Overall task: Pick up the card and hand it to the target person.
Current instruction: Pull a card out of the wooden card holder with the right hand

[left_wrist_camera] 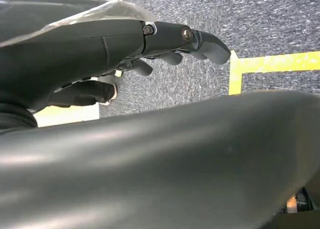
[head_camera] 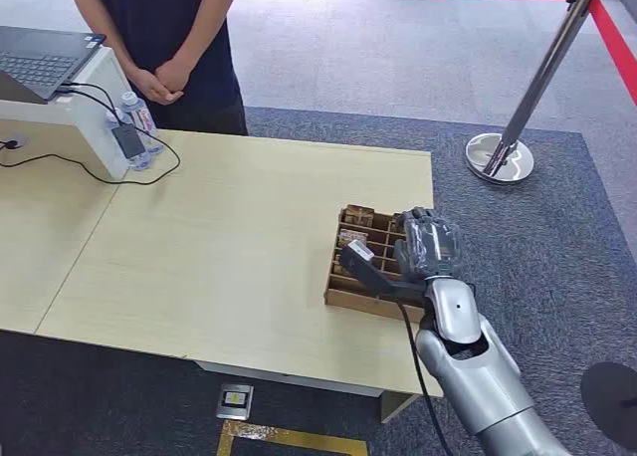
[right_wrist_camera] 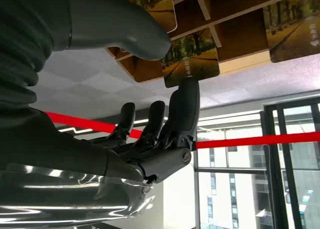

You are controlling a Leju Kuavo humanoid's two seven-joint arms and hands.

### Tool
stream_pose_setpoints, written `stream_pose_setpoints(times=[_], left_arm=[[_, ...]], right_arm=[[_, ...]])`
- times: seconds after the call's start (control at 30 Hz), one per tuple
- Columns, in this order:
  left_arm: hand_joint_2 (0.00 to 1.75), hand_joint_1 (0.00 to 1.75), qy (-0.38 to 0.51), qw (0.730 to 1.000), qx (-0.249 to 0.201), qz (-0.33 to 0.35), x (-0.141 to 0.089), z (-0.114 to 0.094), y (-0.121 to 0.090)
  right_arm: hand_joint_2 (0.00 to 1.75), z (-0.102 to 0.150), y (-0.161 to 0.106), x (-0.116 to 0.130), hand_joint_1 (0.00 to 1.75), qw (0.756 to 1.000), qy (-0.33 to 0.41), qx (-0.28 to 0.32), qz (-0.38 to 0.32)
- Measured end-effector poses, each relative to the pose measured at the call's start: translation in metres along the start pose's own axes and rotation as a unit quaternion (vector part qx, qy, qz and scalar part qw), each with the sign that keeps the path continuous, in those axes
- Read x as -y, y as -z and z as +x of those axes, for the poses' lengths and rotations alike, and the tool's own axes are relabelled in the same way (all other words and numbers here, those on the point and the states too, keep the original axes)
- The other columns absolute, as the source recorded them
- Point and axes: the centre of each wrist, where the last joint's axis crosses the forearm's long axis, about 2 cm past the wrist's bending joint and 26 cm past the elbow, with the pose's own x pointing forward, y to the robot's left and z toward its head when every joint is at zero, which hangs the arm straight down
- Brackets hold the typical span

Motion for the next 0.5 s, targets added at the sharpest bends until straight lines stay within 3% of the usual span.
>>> stream_pose_setpoints(times=[0.5], left_arm=[[0.00,0.00,0.001,1.000,-0.001,0.000,0.0000,-0.0011,0.0000]], right_arm=[[1.75,-0.0058,-0.0015,-0.0085,0.79,1.000,0.003,-0.010,0.011]])
